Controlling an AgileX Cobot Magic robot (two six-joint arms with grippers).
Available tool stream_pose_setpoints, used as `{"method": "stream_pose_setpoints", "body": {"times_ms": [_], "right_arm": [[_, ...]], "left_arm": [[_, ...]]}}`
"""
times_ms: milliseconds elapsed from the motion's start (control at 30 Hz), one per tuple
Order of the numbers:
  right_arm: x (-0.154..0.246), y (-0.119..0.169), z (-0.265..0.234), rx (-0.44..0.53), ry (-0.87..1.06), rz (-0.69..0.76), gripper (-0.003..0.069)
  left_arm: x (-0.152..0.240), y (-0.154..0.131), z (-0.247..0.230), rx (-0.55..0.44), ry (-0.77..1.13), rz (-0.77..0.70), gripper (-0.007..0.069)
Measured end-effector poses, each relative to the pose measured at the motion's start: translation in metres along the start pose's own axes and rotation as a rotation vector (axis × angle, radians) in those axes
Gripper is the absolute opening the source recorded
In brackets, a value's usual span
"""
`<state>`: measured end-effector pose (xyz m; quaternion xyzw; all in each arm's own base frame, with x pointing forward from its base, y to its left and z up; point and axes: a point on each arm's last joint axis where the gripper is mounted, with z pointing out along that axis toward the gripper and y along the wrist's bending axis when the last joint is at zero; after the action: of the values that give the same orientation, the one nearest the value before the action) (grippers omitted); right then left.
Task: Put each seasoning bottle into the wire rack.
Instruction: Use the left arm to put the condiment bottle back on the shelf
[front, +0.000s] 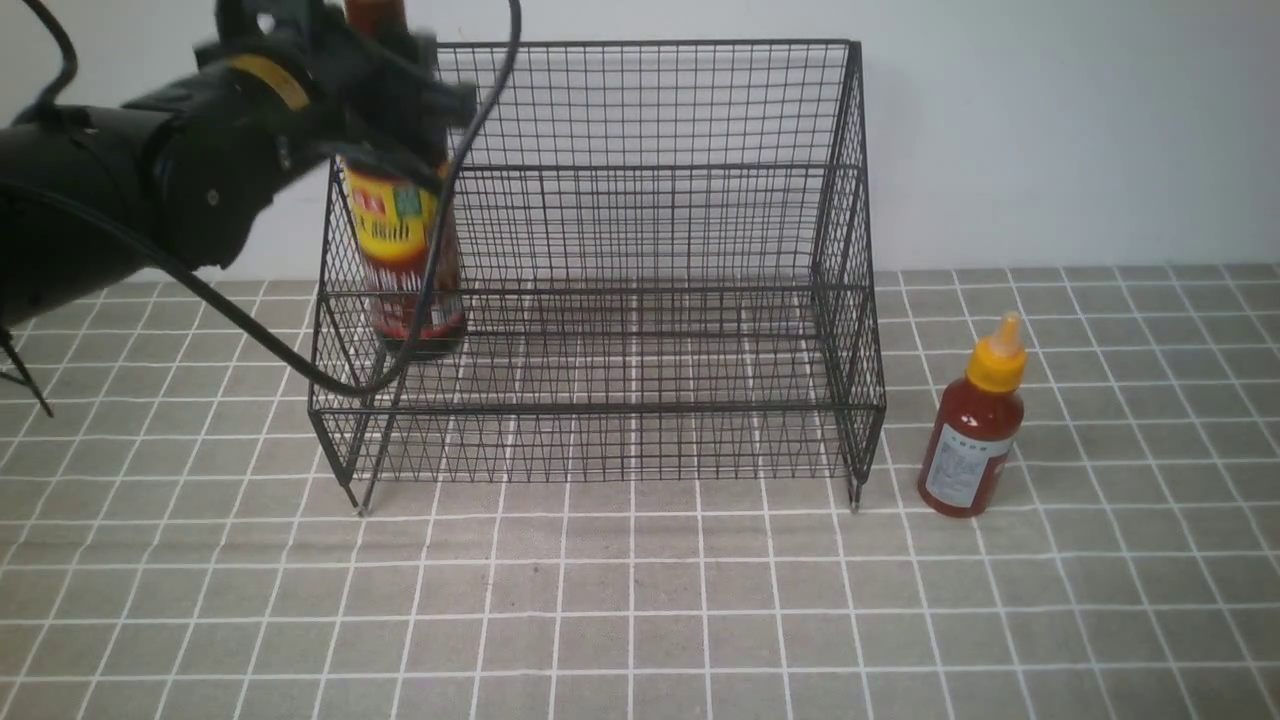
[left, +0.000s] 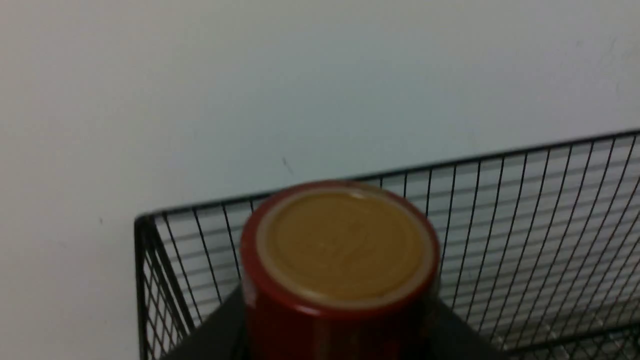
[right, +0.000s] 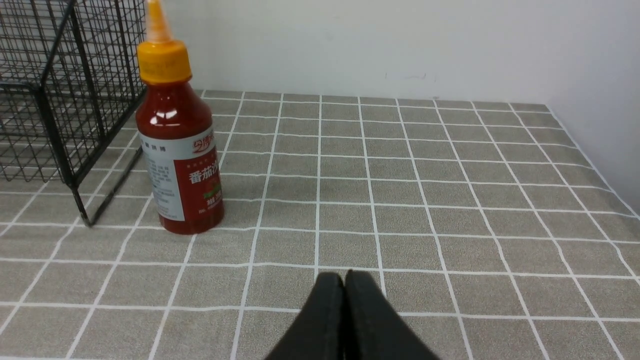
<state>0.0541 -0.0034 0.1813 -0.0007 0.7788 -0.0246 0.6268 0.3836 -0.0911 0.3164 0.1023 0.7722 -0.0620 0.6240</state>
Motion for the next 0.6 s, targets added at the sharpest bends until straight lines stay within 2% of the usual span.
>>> {"method": "stream_pose_setpoints", "body": {"times_ms": [267, 600], "right_arm": [[0.0, 0.0, 0.0, 0.0, 0.0, 0.0, -0.0013], [0.0, 0.0, 0.0, 0.0, 0.0, 0.0, -0.0013]], "left_arm": [[0.014, -0.001, 0.003, 0.005, 0.112, -0.016, 0.0256], [0.016, -0.001, 0.004, 0.005, 0.132, -0.029, 0.0271]]}}
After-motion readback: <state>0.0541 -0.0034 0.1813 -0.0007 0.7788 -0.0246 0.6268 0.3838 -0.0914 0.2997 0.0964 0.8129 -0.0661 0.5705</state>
